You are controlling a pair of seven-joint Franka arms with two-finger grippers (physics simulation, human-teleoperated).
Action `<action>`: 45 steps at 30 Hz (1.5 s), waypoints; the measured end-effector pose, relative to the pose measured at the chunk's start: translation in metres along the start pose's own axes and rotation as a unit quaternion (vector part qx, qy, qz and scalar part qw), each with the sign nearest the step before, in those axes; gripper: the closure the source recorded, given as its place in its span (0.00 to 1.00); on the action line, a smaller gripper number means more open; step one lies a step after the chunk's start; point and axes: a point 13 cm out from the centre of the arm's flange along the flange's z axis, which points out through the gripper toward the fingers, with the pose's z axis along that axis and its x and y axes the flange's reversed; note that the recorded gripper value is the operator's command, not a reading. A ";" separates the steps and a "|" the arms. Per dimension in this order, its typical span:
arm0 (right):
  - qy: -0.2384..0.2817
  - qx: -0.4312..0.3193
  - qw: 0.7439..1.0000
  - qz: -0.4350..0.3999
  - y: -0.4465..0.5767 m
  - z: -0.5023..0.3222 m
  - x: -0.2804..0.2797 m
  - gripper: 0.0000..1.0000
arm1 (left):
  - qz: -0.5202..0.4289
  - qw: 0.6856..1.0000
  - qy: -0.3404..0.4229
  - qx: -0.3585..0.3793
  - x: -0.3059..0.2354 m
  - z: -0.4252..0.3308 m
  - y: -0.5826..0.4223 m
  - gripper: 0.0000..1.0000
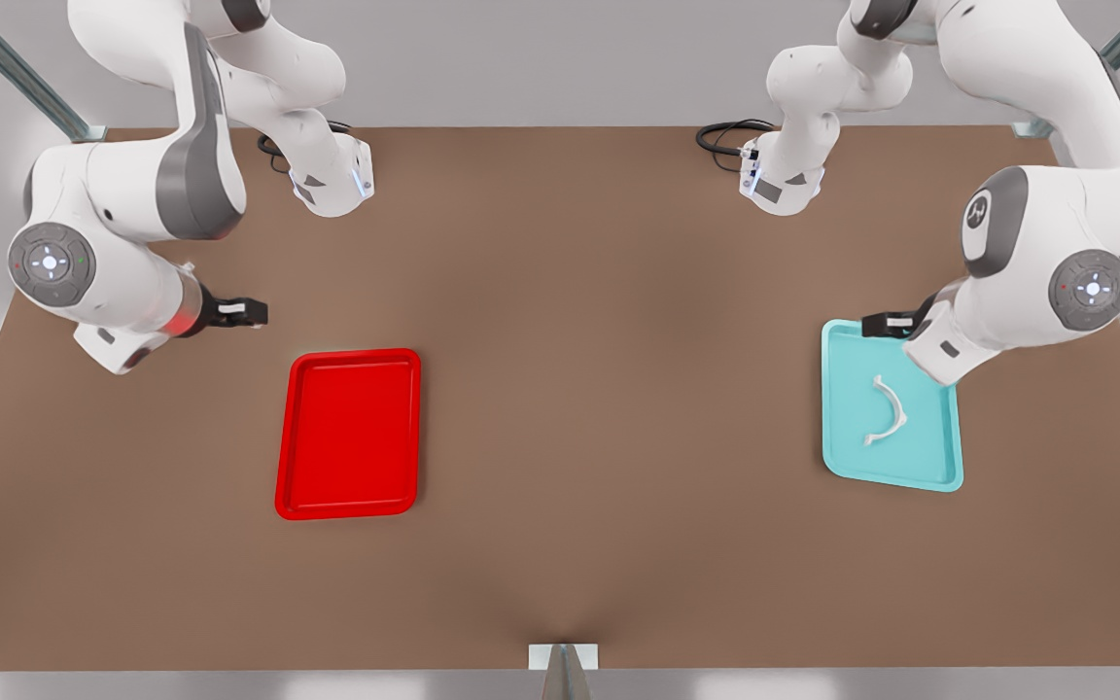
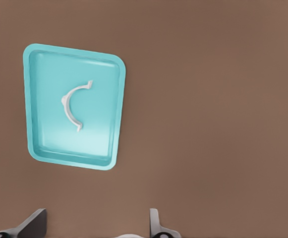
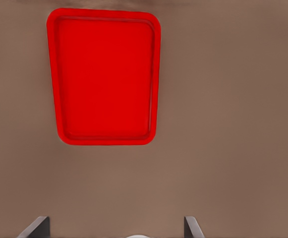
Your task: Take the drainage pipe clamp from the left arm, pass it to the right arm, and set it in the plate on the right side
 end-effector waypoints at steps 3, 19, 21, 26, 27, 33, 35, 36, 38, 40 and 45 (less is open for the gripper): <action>-0.020 0.000 1.000 -0.005 0.002 -0.004 -0.010 0.00 | -0.003 1.000 -0.011 -0.005 -0.005 -0.002 0.003 0.00; -0.042 0.001 0.999 -0.028 0.000 -0.008 -0.021 0.00 | -0.146 0.988 0.025 0.033 -0.056 0.356 0.149 0.00; -0.040 0.001 0.999 -0.030 0.000 -0.006 -0.020 0.00 | -0.151 0.988 0.001 0.033 -0.062 0.364 0.155 0.00; -0.036 0.002 0.999 -0.037 0.004 -0.004 -0.019 0.00 | -0.160 0.986 -0.040 0.035 -0.077 0.372 0.162 0.00; -0.035 0.002 0.999 -0.038 0.004 -0.003 -0.019 0.00 | -0.163 0.985 -0.043 0.036 -0.078 0.375 0.164 0.00; -0.030 0.002 0.999 -0.043 0.005 0.001 -0.020 0.00 | -0.172 0.983 -0.057 0.039 -0.080 0.386 0.166 0.44; -0.029 0.003 0.999 -0.044 0.006 0.002 -0.020 0.00 | -0.173 0.982 -0.059 0.040 -0.081 0.386 0.166 0.49; -0.029 0.003 0.999 -0.044 0.006 0.002 -0.020 0.00 | -0.173 0.982 -0.059 0.041 -0.081 0.386 0.166 0.50; -0.028 0.003 0.999 -0.045 0.006 0.002 -0.020 0.00 | -0.173 0.982 -0.059 0.042 -0.081 0.386 0.165 0.52; -0.028 0.003 0.999 -0.046 0.006 0.003 -0.021 0.00 | -0.172 0.982 -0.058 0.042 -0.080 0.387 0.165 0.59; -0.020 0.004 0.999 -0.048 0.006 0.008 -0.020 0.00 | -0.176 0.982 -0.051 0.048 -0.079 0.392 0.161 0.66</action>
